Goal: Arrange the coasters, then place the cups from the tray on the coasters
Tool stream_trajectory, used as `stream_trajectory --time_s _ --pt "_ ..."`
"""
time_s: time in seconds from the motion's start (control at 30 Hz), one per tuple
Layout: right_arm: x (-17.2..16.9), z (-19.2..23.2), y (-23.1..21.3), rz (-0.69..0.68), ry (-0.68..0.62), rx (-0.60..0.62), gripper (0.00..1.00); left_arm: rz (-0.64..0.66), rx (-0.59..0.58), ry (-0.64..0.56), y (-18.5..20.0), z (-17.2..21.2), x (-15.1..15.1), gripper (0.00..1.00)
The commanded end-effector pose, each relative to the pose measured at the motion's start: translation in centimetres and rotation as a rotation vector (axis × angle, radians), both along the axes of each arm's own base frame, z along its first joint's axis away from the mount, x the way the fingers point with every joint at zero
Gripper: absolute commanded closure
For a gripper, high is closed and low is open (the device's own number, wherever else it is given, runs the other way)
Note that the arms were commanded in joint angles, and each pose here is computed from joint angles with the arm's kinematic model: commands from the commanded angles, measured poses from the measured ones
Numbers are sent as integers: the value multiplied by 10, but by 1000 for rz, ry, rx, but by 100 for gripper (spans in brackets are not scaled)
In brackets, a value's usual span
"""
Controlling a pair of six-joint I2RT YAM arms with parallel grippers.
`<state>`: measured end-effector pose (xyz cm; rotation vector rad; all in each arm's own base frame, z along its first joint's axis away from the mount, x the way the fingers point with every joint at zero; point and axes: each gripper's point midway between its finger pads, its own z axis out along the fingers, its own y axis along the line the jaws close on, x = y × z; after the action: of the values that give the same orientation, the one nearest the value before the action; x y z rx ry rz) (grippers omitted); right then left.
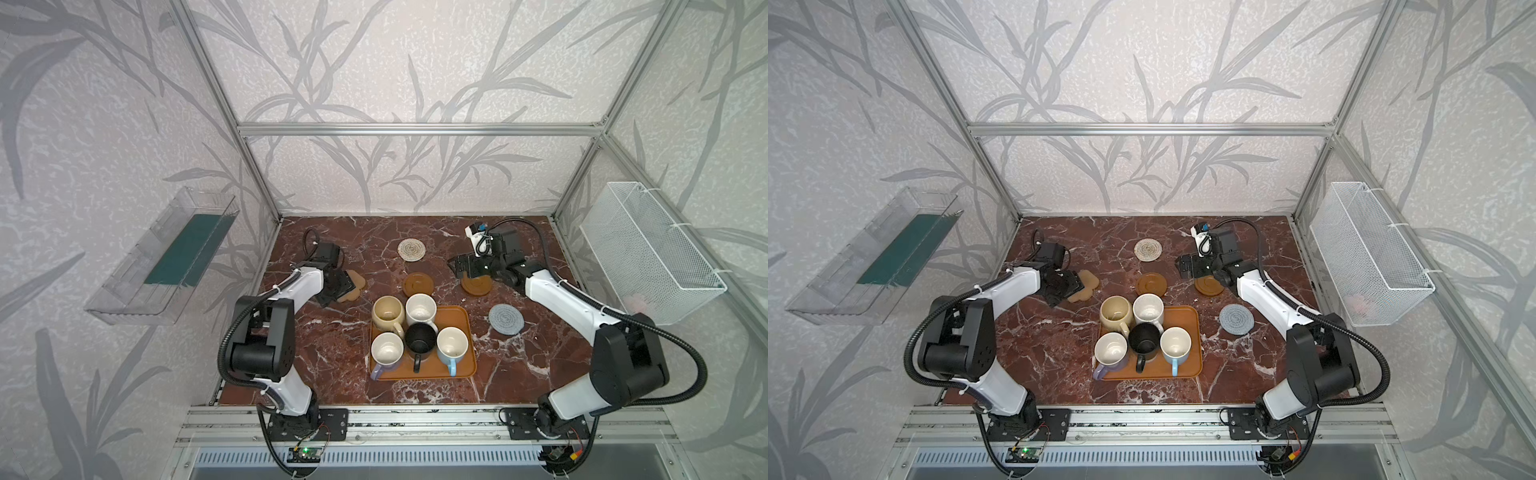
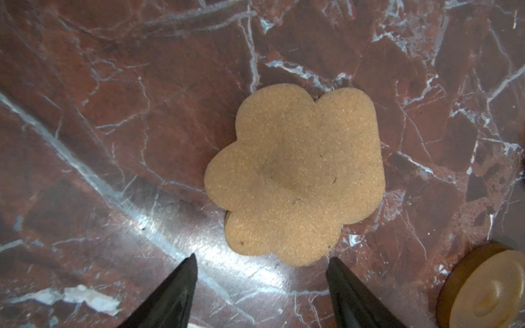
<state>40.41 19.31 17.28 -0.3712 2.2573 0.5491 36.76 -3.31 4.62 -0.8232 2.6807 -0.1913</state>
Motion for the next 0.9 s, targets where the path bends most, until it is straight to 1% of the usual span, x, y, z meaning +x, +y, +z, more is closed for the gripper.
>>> stream_trajectory --time_s 0.0,0.07,0.13,0.17,0.4,0.47,0.53,0.6,0.87 --pt "1 5 9 48 -5 -4 2 29 34 24 7 -12 5 29" --pt "-1 3 12 65 -5 -10 2 27 64 45 11 -16 5 31" --pt "-1 1 14 72 2 -13 2 12 125 71 16 -16 5 32" --pt "-1 1 14 75 4 -14 2 5 138 80 17 -18 6 32" --pt "-1 -3 15 82 12 -26 2 0 151 113 18 -28 19 39" --pt "-2 -3 14 79 12 -30 3 -7 178 125 22 -30 23 44" --pt "-2 -2 14 78 10 -31 3 -11 220 137 27 -28 28 47" --pt "-2 -2 13 74 10 -32 3 -15 258 143 33 -27 34 52" --pt "-2 -1 11 65 7 -37 3 -8 272 138 34 -28 56 52"
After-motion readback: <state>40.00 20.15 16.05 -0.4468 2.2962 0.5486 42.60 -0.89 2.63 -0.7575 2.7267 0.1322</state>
